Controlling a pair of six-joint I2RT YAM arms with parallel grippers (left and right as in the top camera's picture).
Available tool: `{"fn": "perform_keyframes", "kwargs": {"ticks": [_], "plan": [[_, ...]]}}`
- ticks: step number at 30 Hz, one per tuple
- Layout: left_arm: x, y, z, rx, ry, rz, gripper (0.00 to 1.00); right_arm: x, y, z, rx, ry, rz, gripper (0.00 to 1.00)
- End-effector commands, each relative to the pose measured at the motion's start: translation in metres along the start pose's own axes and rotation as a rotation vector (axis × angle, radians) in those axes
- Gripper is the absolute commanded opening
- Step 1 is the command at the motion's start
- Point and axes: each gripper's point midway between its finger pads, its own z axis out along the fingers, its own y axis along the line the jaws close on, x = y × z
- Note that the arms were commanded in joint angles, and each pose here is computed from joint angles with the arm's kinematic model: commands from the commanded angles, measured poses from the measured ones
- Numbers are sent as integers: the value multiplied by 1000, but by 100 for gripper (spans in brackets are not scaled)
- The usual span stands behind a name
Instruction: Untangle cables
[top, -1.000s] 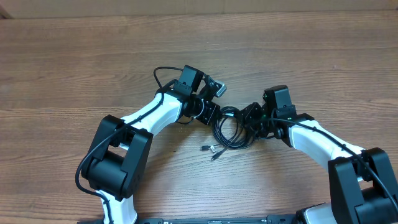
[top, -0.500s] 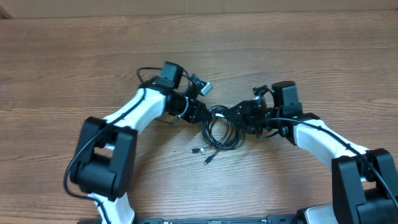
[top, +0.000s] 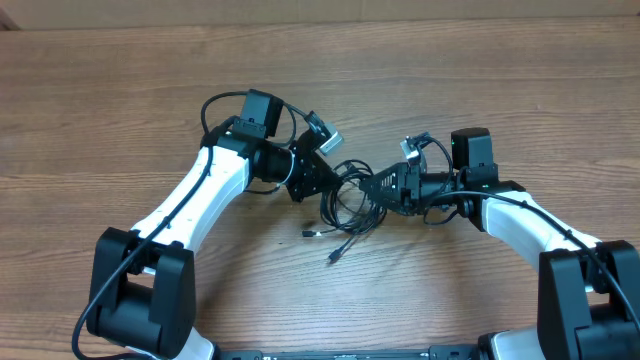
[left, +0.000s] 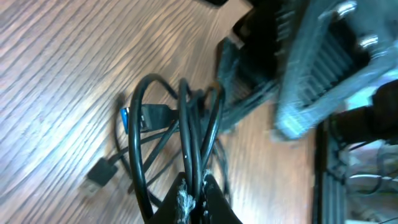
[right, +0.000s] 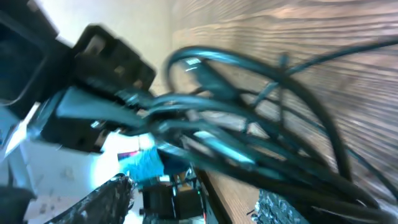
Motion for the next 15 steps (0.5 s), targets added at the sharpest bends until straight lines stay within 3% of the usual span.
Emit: {"fn": "perform_keyframes", "kwargs": {"ticks": [1,8,15], "plan": [[-6,7,-8,-79,15,75,4,-1,14,-4,-39,6,-75,57],[-9,12,-10,-99,4,67,4,2,10,-5,-24,9,-37,55],[-16,37,-19,-197,-41,-112,4,-1,-13,-7,104,-34,26,56]]}}
